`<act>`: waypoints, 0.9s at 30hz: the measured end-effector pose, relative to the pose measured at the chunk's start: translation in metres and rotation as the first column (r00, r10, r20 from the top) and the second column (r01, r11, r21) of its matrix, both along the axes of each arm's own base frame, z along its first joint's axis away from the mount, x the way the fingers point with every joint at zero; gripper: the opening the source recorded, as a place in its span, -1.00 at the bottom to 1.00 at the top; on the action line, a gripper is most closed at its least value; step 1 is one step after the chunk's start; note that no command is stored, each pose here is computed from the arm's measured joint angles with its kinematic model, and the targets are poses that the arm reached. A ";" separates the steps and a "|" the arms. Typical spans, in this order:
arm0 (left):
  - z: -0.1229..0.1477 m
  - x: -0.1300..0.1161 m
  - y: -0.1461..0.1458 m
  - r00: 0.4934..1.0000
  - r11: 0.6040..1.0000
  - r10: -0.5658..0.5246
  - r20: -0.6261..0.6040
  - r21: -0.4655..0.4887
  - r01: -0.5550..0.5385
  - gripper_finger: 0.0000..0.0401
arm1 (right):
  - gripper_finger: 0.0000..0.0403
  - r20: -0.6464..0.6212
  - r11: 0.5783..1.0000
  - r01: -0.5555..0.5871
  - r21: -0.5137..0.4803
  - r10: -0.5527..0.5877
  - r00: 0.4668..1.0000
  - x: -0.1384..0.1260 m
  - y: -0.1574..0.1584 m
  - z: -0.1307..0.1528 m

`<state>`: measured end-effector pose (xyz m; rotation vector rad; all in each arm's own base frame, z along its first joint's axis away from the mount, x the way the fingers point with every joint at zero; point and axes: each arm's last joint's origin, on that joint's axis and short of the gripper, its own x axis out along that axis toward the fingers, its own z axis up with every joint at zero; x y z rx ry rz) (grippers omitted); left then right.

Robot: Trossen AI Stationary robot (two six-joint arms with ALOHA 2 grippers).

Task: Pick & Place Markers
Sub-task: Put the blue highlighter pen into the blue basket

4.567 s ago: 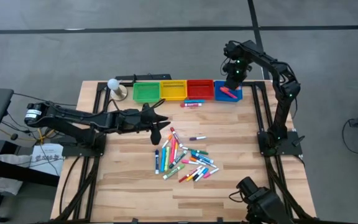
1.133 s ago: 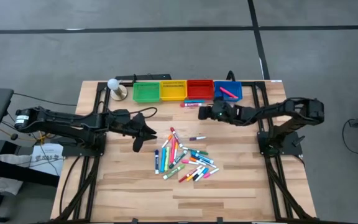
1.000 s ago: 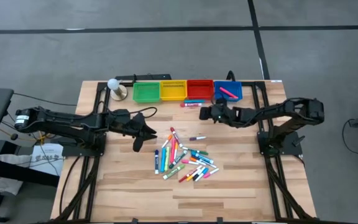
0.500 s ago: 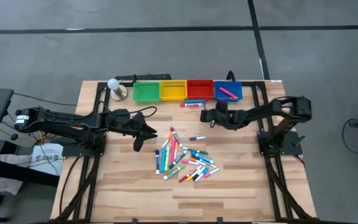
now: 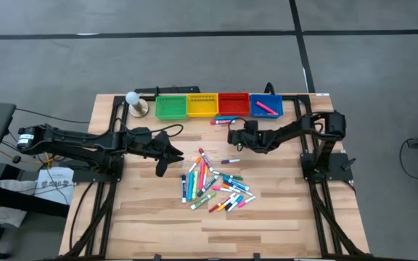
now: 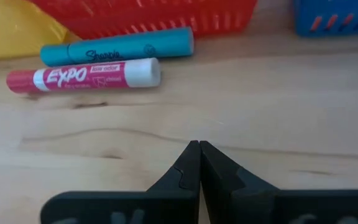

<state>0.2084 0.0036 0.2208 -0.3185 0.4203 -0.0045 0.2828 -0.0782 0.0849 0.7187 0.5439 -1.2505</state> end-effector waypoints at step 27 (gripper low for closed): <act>0.000 0.000 0.000 1.000 1.000 -0.001 -0.001 0.000 0.001 -0.49 | -1.00 0.014 0.996 0.042 -0.076 -0.041 0.999 -0.001 -0.025 0.002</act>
